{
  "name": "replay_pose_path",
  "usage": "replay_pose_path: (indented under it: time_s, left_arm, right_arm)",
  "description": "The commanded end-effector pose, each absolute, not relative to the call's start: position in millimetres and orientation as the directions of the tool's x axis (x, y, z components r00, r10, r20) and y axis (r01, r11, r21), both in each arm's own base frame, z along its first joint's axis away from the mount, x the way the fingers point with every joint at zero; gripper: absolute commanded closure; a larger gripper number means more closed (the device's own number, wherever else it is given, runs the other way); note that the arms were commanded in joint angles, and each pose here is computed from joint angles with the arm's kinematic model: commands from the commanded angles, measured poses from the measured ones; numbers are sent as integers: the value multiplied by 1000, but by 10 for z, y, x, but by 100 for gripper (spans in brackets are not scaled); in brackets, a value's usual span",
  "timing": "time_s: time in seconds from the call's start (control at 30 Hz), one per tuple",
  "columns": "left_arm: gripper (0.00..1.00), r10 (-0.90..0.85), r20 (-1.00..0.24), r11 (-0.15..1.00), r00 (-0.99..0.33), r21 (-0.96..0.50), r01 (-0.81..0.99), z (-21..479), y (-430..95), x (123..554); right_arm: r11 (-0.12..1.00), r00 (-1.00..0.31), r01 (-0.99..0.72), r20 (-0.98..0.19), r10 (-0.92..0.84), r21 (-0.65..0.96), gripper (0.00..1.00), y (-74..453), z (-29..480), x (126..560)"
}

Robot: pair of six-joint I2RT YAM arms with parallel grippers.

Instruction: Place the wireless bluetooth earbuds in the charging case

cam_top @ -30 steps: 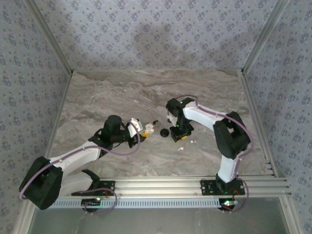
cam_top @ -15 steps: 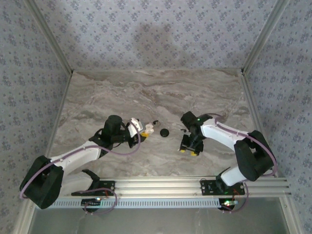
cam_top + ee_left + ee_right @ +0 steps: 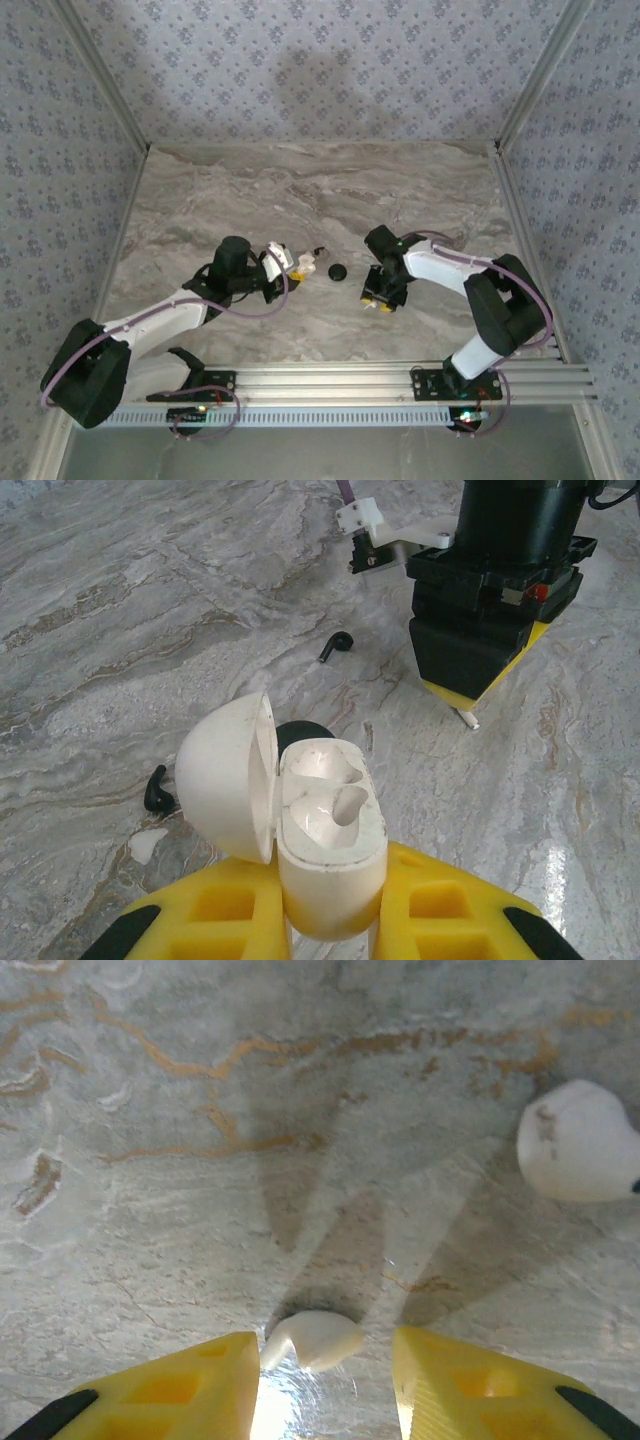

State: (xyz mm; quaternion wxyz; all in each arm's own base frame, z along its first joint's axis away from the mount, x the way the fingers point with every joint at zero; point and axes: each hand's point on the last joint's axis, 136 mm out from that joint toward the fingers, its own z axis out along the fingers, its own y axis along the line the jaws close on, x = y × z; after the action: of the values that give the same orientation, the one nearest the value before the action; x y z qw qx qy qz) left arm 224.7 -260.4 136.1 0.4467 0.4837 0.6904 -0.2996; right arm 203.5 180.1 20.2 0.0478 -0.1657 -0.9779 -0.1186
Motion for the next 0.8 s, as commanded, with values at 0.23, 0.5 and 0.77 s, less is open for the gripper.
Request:
replay_pose_path:
  time_s: [0.23,0.5,0.77]
  left_arm:
    - [93,384,-917,350,-108,36,936,1491,-2651,2282]
    - [93,389,-914,352,-114,34,935,1474,-2647,2284]
    - [93,393,-911,354,-122,27,935,1451,-2644,2284]
  right_arm:
    - [931,-953,300,101,285,206,63,1840,190,2195]
    - [941,-959,283,86,271,185,70,1816,186,2226]
    - [941,-963,268,45,265,205,76,1857,254,2273]
